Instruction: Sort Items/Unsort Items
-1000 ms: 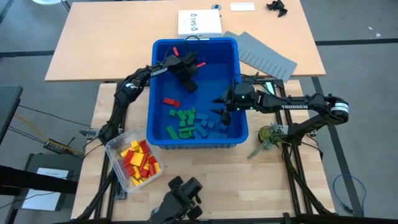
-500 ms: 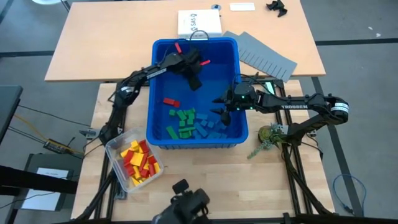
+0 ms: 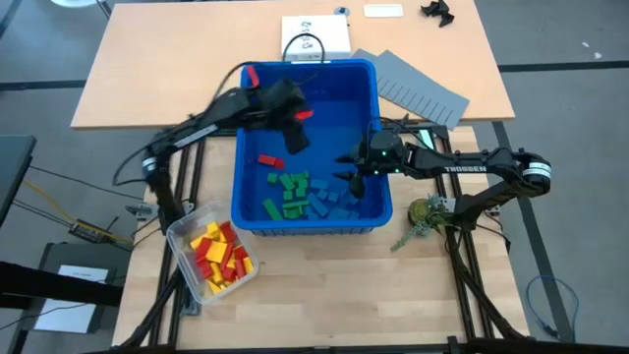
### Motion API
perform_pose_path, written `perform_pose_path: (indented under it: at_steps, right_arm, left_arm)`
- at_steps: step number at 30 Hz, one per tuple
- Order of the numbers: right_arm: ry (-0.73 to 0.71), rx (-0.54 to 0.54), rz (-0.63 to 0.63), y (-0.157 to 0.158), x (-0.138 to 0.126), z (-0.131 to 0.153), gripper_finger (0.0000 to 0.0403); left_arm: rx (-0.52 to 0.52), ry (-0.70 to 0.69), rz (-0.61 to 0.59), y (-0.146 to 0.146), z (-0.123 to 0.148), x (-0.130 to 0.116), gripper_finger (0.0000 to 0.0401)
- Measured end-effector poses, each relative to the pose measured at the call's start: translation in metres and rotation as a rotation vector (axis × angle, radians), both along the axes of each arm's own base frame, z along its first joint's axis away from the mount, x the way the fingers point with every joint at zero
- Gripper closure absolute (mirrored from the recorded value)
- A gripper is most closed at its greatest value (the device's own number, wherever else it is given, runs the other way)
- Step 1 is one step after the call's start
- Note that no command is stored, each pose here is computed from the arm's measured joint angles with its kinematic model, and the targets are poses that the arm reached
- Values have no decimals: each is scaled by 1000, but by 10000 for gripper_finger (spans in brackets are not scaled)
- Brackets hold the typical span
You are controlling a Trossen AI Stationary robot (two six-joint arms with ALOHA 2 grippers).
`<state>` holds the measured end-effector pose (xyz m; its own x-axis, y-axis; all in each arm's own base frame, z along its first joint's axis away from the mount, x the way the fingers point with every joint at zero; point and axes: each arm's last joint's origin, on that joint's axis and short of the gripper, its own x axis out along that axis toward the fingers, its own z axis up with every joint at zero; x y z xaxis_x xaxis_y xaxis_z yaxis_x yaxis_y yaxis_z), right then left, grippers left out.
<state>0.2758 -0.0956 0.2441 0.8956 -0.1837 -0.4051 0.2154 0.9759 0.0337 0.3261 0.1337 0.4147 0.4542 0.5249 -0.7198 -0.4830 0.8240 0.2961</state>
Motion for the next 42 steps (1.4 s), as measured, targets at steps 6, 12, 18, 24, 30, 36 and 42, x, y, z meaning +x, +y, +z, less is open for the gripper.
perform_pose_path:
  at_steps: [6, 12, 18, 24, 30, 36, 42]
  right_arm:
    - [3, 2, 0, 0, 0, 0, 174]
    - [6, 4, -1, 0, 0, -1, 174]
    - [7, 4, -1, 0, 0, -1, 174]
    - [7, 4, -1, 0, 0, -1, 174]
    - [6, 5, -1, 0, 0, -1, 174]
    - [-32, -9, -1, 0, 1, 3, 174]
    - [-32, -17, 2, 0, 1, 3, 174]
  left_arm:
    - [-35, -84, 4, -60, 19, -54, 262]
    - [-199, -149, 110, -113, 9, -127, 262]
    - [-402, -159, 101, -155, -27, -183, 262]
    - [-602, -37, 38, -182, -71, -199, 262]
    - [-635, 88, 25, -197, -112, -195, 234]
    - [-639, 177, 16, -197, -132, -197, 142]
    - [-651, 79, 2, -193, -95, -198, 108]
